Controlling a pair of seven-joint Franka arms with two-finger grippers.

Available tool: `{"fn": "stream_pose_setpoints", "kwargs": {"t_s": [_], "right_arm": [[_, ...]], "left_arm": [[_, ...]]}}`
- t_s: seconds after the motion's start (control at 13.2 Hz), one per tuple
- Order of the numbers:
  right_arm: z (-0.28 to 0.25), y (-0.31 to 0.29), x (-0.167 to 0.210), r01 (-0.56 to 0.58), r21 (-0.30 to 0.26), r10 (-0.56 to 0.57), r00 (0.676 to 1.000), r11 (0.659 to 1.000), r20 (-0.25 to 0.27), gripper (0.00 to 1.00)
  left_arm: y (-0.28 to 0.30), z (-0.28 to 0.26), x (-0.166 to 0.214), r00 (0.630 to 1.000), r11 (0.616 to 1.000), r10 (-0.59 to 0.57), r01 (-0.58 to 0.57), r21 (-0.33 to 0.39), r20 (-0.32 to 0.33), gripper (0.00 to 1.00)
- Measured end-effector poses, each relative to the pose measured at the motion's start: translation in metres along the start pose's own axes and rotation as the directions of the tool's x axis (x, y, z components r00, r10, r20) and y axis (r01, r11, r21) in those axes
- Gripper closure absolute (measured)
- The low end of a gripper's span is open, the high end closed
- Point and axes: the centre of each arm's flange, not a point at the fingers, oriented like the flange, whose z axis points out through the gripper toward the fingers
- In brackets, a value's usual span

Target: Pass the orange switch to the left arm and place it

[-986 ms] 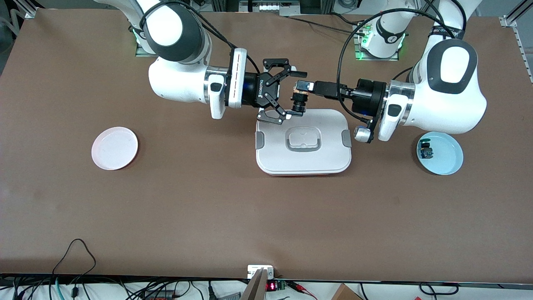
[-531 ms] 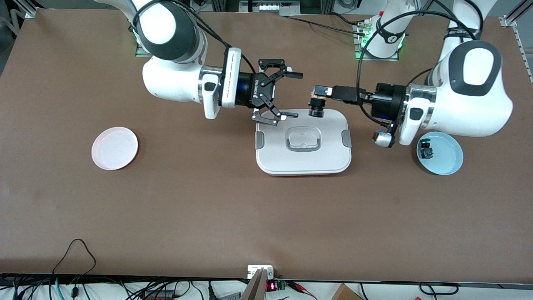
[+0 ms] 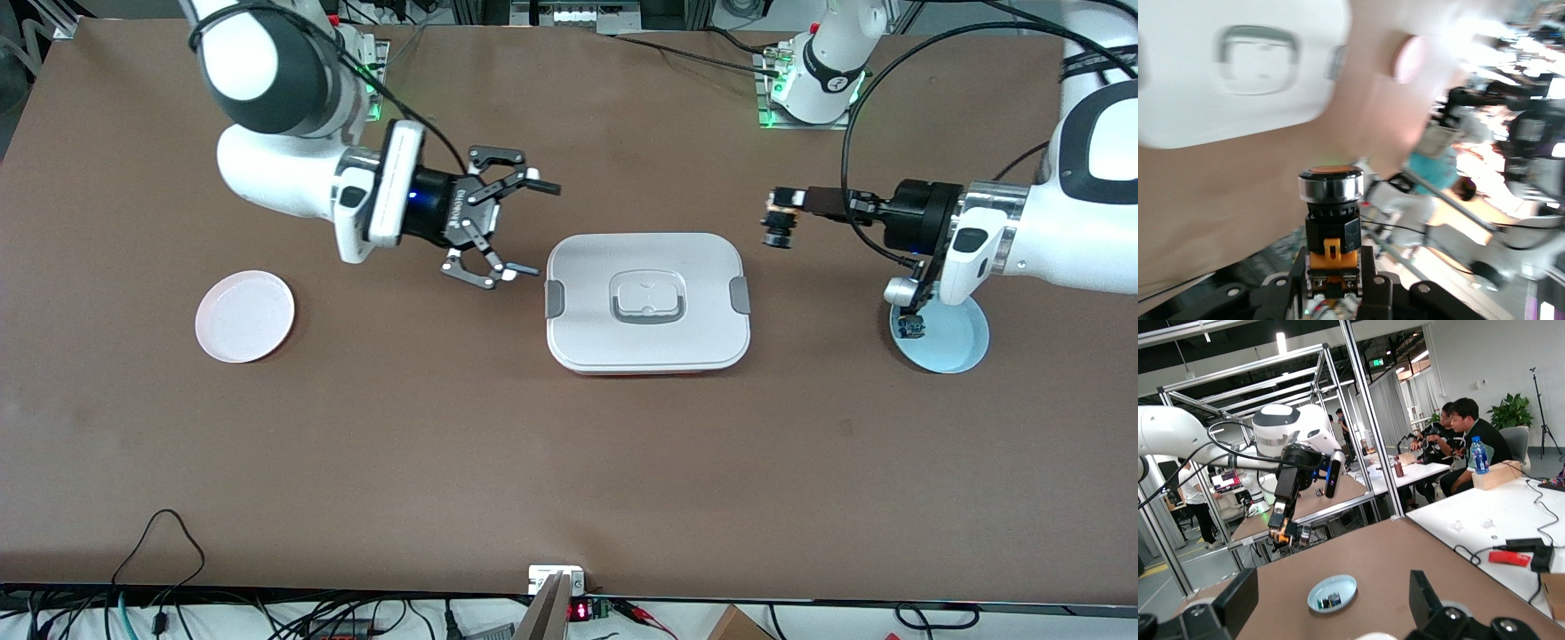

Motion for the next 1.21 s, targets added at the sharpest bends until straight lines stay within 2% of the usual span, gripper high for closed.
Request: {"fn": "stream_pose_setpoints", "kwargs": {"t_s": [0.08,0.23,0.38,0.53,0.68,0.83,1.06,1.21], "right_arm": [[-0.022,0.011,-0.006,0.012,0.014,-0.012,1.000,1.000,0.026,0.00],[-0.070,0.038,-0.011,0.039,0.058,-0.044,0.996,0.998,0.076,0.00],[-0.122,0.057,-0.017,0.030,0.136,-0.047,0.991,0.990,0.126,0.00],[-0.170,0.066,-0.026,-0.037,0.189,-0.004,0.978,0.981,0.208,0.00],[-0.211,0.073,-0.034,-0.131,0.189,0.074,0.956,0.973,0.284,0.00],[-0.239,0.076,-0.042,-0.241,0.149,0.171,0.912,0.959,0.372,0.00],[-0.261,0.078,-0.049,-0.338,0.068,0.269,0.843,0.939,0.466,0.00],[-0.268,0.078,-0.051,-0.413,0.002,0.355,0.787,0.911,0.505,0.00]], "left_arm": [[-0.014,-0.005,-0.002,1.000,0.993,-0.002,0.004,0.115,-0.017,0.67],[-0.042,-0.014,-0.002,0.999,0.943,0.015,-0.003,0.332,-0.033,0.67],[-0.078,-0.035,-0.001,0.999,0.873,0.026,-0.008,0.488,-0.031,0.67],[-0.122,-0.061,0.003,0.999,0.794,0.031,-0.013,0.607,-0.018,0.67],[-0.170,-0.075,0.019,0.999,0.706,0.028,-0.008,0.708,-0.017,0.67],[-0.209,-0.070,0.040,1.000,0.623,0.023,-0.010,0.782,-0.005,0.67],[-0.258,-0.058,0.068,0.999,0.570,0.042,-0.020,0.821,-0.005,0.67],[-0.286,-0.050,0.082,0.998,0.557,0.058,-0.022,0.830,-0.013,0.67]]}}
